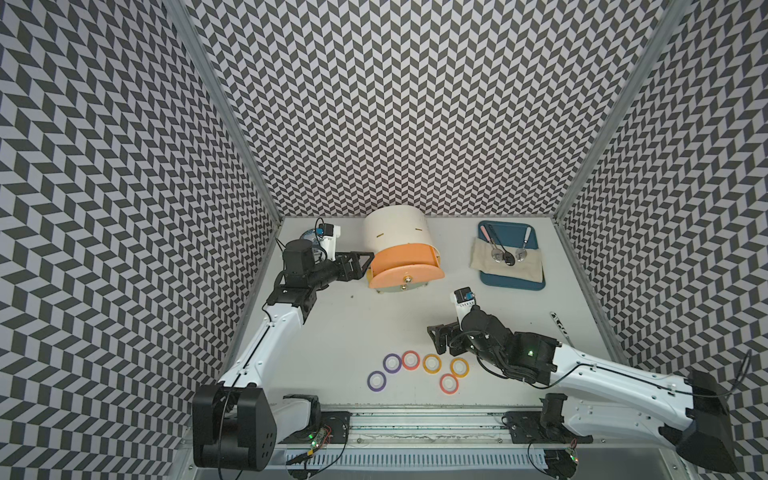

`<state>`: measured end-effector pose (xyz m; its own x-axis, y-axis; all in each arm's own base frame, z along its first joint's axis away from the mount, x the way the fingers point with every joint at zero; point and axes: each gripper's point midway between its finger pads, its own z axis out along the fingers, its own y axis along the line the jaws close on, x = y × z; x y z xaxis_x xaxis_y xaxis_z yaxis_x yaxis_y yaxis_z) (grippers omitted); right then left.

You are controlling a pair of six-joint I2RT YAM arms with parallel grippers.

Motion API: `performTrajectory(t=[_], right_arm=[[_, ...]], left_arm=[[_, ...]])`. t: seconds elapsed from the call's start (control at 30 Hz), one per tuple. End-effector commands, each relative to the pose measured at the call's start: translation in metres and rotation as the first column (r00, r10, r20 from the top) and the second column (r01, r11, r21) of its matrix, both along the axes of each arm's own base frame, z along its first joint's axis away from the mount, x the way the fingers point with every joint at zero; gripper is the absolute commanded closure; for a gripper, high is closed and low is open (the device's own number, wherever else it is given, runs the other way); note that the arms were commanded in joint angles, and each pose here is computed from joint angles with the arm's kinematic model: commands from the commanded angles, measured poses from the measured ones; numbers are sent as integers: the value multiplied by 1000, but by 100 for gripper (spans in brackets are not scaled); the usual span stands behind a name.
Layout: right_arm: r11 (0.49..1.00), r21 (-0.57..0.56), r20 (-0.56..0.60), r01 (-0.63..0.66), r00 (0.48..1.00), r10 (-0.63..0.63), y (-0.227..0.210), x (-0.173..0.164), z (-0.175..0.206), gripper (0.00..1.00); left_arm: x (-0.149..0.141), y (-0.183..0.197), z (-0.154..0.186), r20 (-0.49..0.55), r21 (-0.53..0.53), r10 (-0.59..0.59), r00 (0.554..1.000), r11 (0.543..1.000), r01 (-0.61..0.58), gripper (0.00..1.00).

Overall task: Place the transparent tape into the drawer according to color
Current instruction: Pick up the tape at the center of the board.

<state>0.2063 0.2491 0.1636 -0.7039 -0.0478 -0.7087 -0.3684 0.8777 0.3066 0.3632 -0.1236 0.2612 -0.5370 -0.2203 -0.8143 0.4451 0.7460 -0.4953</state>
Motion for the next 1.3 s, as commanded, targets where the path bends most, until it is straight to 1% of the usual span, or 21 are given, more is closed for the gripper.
performTrajectory(t=[0.0, 0.07, 0.2, 0.33, 0.43, 0.6, 0.67, 0.87, 1.07, 1.27], right_arm=[[1000, -8, -135, 14, 991, -15, -19, -6, -23, 5], [998, -44, -172, 38, 984, -45, -30, -4, -31, 8], [983, -177, -243, 44, 966, -86, -44, -3, -53, 13], [966, -256, -359, -29, 931, -67, -43, -16, -80, 21], [958, -278, -420, -64, 905, -62, -45, -27, -100, 28], [952, -298, -452, -73, 889, -73, -55, -37, -110, 37], [943, -323, -464, -84, 882, -81, -59, -41, -115, 39], [920, -374, -499, -120, 862, -90, -61, -49, -131, 41], [895, -428, -496, -127, 861, -115, -62, -47, -135, 46], [882, -449, -503, -143, 857, -117, -60, -48, -140, 50]], left_arm=[[-7, 16, -12, -34, 57, 75, 997, 996, -73, 0], [-11, 19, -19, -55, 69, 92, 994, 994, -88, 0], [-14, 25, -36, -109, 77, 118, 987, 991, -110, 0], [-16, 23, -45, -138, 61, 102, 985, 994, -94, 0], [-18, 25, -47, -134, 63, 108, 985, 993, -101, 0], [-21, 27, -49, -133, 71, 114, 985, 992, -105, 0], [-21, 27, -52, -135, 69, 112, 984, 992, -103, 0], [-22, 27, -55, -140, 67, 105, 985, 993, -97, 0], [-23, 27, -55, -140, 68, 106, 985, 993, -97, 0], [-23, 28, -54, -135, 67, 106, 985, 993, -98, 0]])
